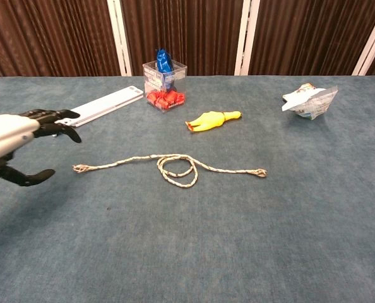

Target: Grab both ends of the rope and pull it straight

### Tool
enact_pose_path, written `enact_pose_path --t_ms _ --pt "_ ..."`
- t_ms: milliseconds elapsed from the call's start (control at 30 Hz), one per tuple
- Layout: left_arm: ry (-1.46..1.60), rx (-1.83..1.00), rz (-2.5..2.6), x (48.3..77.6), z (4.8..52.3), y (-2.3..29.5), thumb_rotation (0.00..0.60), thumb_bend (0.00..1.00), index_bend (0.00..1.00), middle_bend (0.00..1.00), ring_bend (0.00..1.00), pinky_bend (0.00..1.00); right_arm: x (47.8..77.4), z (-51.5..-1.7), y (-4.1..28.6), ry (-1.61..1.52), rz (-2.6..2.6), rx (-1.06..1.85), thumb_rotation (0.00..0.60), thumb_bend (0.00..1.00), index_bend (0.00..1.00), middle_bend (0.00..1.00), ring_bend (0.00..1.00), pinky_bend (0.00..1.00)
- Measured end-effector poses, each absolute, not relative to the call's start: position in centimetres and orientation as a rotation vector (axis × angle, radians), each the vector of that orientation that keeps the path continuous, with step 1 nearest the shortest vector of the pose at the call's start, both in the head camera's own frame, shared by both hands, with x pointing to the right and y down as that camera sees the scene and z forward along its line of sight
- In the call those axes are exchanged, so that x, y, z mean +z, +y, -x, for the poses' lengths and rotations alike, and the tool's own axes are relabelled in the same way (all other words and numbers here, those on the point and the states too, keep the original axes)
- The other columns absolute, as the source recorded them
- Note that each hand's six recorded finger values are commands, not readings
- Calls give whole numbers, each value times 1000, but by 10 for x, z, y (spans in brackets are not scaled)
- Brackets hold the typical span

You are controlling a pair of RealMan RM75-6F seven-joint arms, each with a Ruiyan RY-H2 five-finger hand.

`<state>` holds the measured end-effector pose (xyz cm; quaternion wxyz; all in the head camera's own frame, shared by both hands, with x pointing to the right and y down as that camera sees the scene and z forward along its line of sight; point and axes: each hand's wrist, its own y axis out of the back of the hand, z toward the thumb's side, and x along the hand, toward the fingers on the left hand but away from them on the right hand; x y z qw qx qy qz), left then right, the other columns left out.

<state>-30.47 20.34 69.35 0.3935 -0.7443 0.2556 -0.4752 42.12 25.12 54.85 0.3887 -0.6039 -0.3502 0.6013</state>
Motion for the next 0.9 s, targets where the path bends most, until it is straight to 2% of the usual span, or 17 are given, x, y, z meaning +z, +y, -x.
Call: enact_pose_path --t_ms 200,900 --pt "648 -1245 1894 718 294 194 600 410 287 2 0 44 557 -418 248 -873 1541 1537 600 235 0 0 0 0" --pt "619 -1340 1844 765 284 181 600 412 424 52 0 73 572 -415 242 -841 1543 1561 600 235 0 0 0 0"
